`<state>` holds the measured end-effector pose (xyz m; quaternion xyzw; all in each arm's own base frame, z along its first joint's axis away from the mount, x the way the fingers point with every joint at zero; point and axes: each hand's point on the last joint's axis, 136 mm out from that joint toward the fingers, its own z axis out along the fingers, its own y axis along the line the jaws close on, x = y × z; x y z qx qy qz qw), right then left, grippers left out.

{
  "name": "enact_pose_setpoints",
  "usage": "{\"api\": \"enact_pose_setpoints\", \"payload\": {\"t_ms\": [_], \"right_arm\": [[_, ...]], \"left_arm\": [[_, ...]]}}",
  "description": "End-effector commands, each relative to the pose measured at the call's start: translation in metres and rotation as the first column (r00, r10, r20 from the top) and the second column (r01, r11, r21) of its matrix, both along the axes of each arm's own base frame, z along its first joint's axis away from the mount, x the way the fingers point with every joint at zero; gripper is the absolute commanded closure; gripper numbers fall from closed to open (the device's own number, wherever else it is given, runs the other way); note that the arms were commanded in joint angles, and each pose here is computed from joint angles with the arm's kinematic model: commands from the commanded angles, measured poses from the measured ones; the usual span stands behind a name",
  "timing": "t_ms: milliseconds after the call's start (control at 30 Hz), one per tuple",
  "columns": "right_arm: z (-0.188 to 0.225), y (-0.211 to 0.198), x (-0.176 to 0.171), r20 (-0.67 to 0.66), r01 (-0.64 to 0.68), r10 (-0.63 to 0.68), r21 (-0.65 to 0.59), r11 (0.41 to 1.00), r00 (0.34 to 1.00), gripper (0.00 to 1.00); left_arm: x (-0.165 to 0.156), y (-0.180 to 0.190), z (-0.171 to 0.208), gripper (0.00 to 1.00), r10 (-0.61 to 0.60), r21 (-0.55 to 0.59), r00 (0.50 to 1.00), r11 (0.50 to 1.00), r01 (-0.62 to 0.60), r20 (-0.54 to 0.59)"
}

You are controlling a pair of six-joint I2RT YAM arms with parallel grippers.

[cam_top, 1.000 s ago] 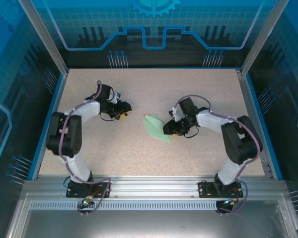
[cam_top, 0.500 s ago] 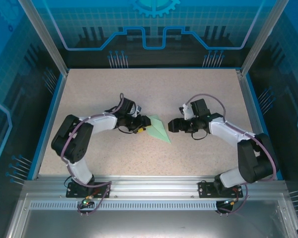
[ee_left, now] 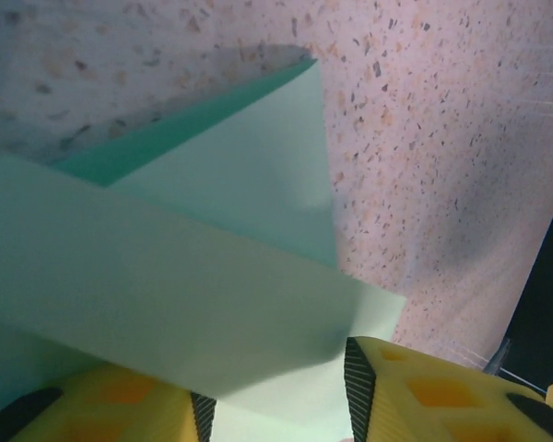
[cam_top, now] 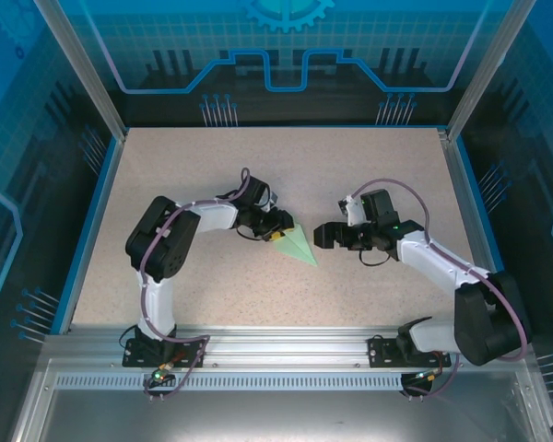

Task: Fold a paper plane with a square sheet of paper (fold left side to right side)
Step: Turn over the paper at the center of the table.

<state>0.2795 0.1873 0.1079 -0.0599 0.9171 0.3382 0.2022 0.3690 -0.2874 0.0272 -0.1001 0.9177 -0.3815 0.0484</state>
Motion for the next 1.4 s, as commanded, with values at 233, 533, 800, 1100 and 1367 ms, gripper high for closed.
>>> {"api": "enact_pose_setpoints", "payload": {"t_ms": [233, 533, 800, 1100, 1367], "right_arm": [[0.022, -0.008, 0.001, 0.036, 0.032, -0.036, 0.115, 0.993, 0.999, 0.01], [0.027, -0.028, -0.006, 0.008, 0.080, -0.082, 0.165, 0.983, 0.997, 0.00], [0.065, -0.033, -0.002, 0.093, 0.027, -0.068, 0.388, 0.921, 0.993, 0.00], [0.163, -0.026, 0.014, 0.414, -0.210, 0.011, 0.436, 0.875, 0.910, 0.00], [0.176, -0.015, 0.008, 0.511, -0.310, 0.065, 0.410, 0.858, 0.857, 0.01]], "left_arm": [[0.007, -0.016, 0.012, 0.80, -0.030, -0.038, 0.999, 0.999, 0.031, 0.036], [0.018, -0.023, 0.068, 0.87, -0.069, -0.073, 0.983, 0.994, 0.083, 0.170], [0.027, -0.037, 0.162, 0.86, -0.139, -0.132, 0.906, 0.969, 0.207, 0.400], [0.018, -0.041, 0.305, 0.86, -0.092, -0.191, 0.649, 0.916, 0.352, 0.755], [-0.021, -0.039, 0.332, 0.86, -0.041, -0.252, 0.544, 0.856, 0.452, 0.838]]}}
